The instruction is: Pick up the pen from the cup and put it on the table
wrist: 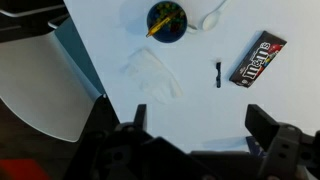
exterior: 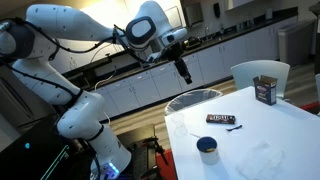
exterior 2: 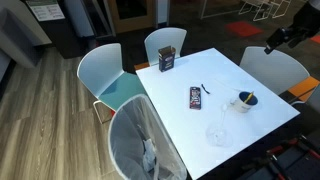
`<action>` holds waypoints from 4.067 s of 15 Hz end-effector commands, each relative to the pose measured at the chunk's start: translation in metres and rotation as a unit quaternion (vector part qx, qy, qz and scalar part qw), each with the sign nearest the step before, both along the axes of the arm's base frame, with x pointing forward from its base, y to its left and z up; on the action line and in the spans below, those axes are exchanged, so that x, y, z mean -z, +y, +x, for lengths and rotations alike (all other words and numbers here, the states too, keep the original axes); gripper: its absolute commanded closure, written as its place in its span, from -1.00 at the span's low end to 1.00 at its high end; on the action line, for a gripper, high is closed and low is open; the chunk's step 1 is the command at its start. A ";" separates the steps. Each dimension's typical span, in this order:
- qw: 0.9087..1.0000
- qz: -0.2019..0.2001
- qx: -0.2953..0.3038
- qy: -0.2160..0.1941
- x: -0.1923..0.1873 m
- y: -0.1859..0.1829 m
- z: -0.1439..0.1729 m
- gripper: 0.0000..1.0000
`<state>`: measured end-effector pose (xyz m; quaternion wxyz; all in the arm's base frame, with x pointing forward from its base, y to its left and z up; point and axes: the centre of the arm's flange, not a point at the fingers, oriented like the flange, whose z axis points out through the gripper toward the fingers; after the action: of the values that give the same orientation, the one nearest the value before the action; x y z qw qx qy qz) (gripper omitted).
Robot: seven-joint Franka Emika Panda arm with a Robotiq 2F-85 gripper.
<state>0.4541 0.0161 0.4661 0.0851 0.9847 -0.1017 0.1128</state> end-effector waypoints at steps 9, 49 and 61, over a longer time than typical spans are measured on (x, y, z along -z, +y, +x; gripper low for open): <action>0.996 0.000 0.093 -0.011 0.035 -0.027 0.008 -1.00; 0.912 -0.011 0.407 -0.046 0.320 -0.057 0.009 -0.09; 0.915 -0.012 0.400 -0.047 0.320 -0.051 0.013 0.93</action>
<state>0.4690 -0.0420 0.1421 0.1360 0.8536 -0.4917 0.1053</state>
